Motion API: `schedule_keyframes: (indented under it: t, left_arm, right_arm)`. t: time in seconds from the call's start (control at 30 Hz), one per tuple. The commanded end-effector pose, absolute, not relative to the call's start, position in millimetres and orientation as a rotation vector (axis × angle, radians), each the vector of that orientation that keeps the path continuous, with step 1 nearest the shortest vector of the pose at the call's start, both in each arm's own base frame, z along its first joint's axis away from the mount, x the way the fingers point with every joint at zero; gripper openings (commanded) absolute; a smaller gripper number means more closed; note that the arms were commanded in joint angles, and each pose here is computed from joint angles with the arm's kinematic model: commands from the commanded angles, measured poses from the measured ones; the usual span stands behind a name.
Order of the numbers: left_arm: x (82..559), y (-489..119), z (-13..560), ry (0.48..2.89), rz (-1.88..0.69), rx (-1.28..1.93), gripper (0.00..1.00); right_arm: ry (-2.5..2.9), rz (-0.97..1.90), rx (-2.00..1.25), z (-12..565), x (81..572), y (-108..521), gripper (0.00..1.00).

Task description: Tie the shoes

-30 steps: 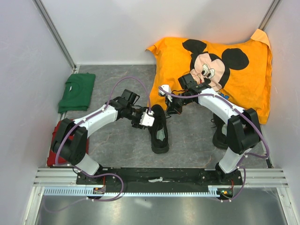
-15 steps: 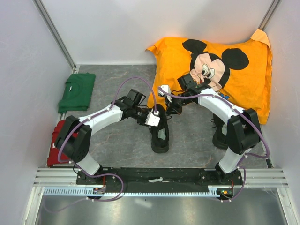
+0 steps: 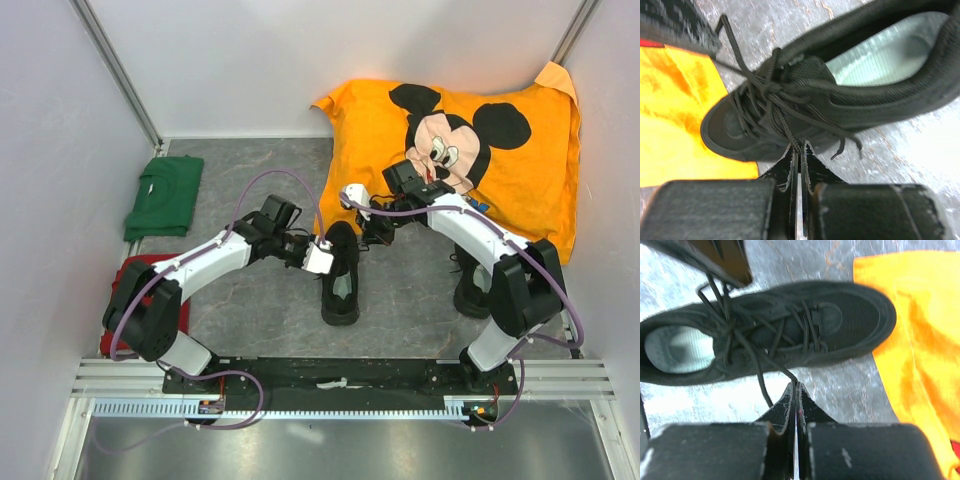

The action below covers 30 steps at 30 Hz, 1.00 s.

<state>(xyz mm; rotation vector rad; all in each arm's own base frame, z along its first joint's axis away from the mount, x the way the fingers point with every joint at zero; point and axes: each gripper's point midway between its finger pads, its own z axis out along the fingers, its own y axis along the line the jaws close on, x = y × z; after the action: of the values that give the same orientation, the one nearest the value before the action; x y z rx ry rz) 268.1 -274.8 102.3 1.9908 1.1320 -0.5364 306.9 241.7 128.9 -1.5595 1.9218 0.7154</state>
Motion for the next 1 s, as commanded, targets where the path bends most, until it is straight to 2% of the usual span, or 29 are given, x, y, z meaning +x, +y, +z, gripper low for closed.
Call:
schedule_keyframes:
  t: [0.0,0.47,0.7,0.73,0.77,0.83,0.87,0.93,0.97]
  left_arm:
    - [267,-264,107,1.157,-0.502,1.960,0.02]
    - [262,-255,101,1.149,-0.470,1.980,0.02]
    - [269,-261,110,1.177,-0.471,1.941,0.02]
    - [272,-263,115,1.196,-0.469,1.921,0.06]
    - [276,-264,120,1.220,-0.472,1.895,0.28]
    - [285,-269,144,1.284,-0.482,1.806,0.42]
    - [288,-271,153,1.298,-0.482,1.775,0.64]
    - [289,-273,181,1.331,-0.496,1.675,0.83]
    - [289,-272,191,1.343,-0.501,1.640,0.96]
  right_arm:
    - [1.922,0.597,-1.574,131,308,229,0.00]
    - [1.920,0.494,-1.663,111,299,201,0.00]
    - [1.859,0.591,-1.642,127,302,217,0.01]
    - [1.838,0.627,-1.618,139,304,225,0.07]
    - [1.829,0.644,-1.599,146,305,228,0.22]
    - [1.814,0.684,-1.545,166,309,237,0.40]
    - [1.795,0.711,-1.528,175,309,242,0.52]
    - [1.767,0.721,-1.480,196,311,247,0.63]
    - [1.780,0.732,-1.432,204,313,249,0.70]
